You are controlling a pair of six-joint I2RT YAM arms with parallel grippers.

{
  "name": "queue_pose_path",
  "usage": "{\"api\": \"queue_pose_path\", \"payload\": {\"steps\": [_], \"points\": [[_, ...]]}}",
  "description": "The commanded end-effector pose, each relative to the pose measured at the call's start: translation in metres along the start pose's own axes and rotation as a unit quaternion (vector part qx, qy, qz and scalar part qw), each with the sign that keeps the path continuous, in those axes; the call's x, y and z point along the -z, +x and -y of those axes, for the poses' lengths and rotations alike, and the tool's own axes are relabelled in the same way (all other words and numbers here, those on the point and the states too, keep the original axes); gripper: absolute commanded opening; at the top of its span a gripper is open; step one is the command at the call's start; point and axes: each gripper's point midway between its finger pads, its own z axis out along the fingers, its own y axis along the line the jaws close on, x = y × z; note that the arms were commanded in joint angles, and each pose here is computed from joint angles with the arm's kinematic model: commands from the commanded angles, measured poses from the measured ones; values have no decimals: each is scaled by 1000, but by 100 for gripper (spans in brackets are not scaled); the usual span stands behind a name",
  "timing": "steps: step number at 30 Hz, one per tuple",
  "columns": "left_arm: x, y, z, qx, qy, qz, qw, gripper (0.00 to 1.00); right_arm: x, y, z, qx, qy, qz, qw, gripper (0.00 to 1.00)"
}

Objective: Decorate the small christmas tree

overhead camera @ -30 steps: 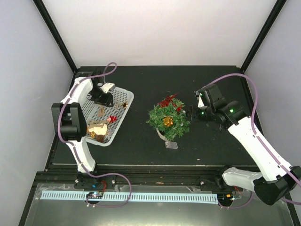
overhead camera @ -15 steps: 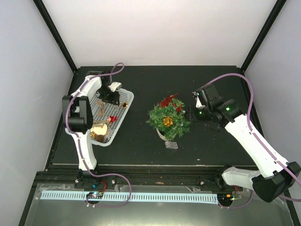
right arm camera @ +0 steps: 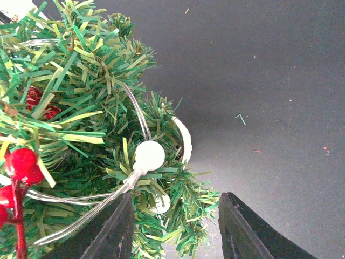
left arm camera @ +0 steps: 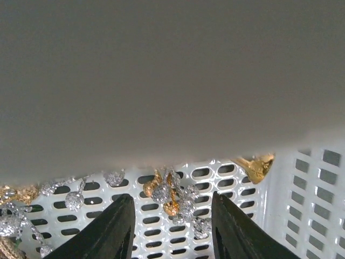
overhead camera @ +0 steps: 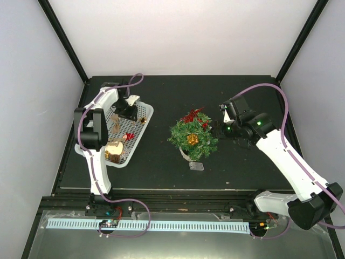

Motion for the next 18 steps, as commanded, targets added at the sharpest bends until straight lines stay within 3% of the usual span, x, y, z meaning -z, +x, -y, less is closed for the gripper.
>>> {"api": "queue_pose_path", "payload": {"steps": [1, 14, 18], "points": [[-12, 5, -4, 4, -10, -13, 1000, 39, -4, -3, -1, 5, -7, 2, 1000, 45], [-30, 16, -2, 0, -14, -35, 999, 39, -5, -3, -1, 6, -8, 0, 1000, 45], [-34, 22, -3, -2, -18, -39, 999, 35, -7, -3, -2, 6, -9, -2, 1000, 45]]}}
